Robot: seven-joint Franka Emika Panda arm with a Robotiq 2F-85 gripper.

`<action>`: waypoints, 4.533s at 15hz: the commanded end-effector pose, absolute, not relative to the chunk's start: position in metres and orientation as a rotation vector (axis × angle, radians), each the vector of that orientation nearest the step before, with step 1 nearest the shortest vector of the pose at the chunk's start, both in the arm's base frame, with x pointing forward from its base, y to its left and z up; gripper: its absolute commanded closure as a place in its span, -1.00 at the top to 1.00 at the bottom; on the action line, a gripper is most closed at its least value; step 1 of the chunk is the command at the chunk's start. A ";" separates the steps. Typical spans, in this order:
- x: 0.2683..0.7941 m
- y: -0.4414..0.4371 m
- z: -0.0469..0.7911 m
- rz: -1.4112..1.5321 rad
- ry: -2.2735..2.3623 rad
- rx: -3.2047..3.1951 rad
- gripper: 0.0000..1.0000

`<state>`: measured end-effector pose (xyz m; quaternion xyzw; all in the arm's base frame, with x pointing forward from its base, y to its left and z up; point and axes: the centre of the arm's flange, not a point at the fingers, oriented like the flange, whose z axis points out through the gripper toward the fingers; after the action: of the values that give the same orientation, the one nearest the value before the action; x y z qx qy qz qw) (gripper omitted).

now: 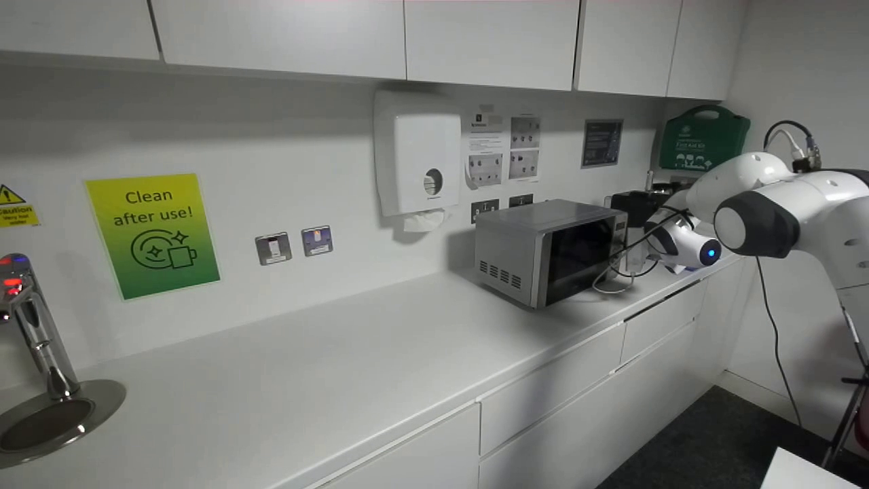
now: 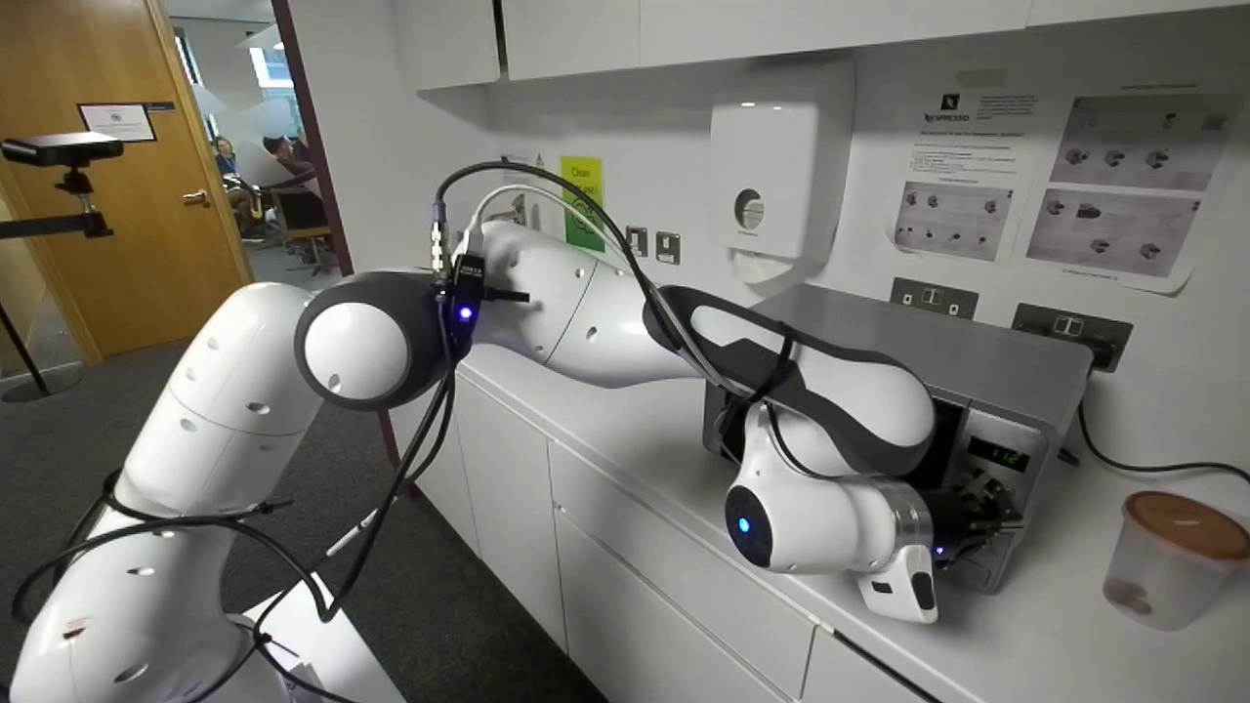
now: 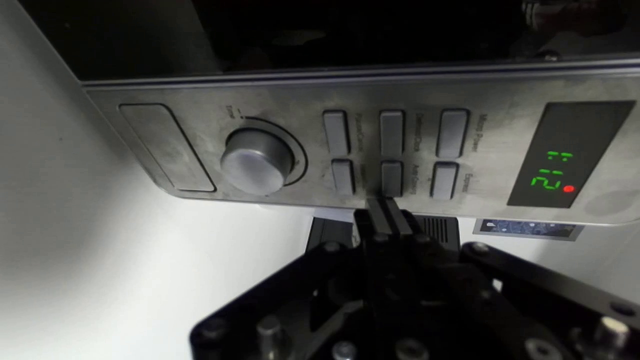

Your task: Press a button on the right side of the microwave

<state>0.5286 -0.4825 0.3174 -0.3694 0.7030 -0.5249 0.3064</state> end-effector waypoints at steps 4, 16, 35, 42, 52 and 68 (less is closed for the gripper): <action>0.534 -0.478 0.319 -1.438 1.813 -1.001 -1.00; 0.531 -0.468 0.317 -1.450 1.766 -1.078 -1.00; 0.512 -0.450 0.334 -1.416 1.586 -1.074 -1.00; 0.504 -0.461 0.337 -1.417 1.603 -1.113 -1.00; 0.413 -0.433 0.380 -0.992 1.691 -1.648 -1.00; 0.361 -0.382 0.389 -0.361 1.801 -2.514 -0.50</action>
<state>0.3774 -0.4033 0.3528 -0.7946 0.5925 -0.1320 0.0077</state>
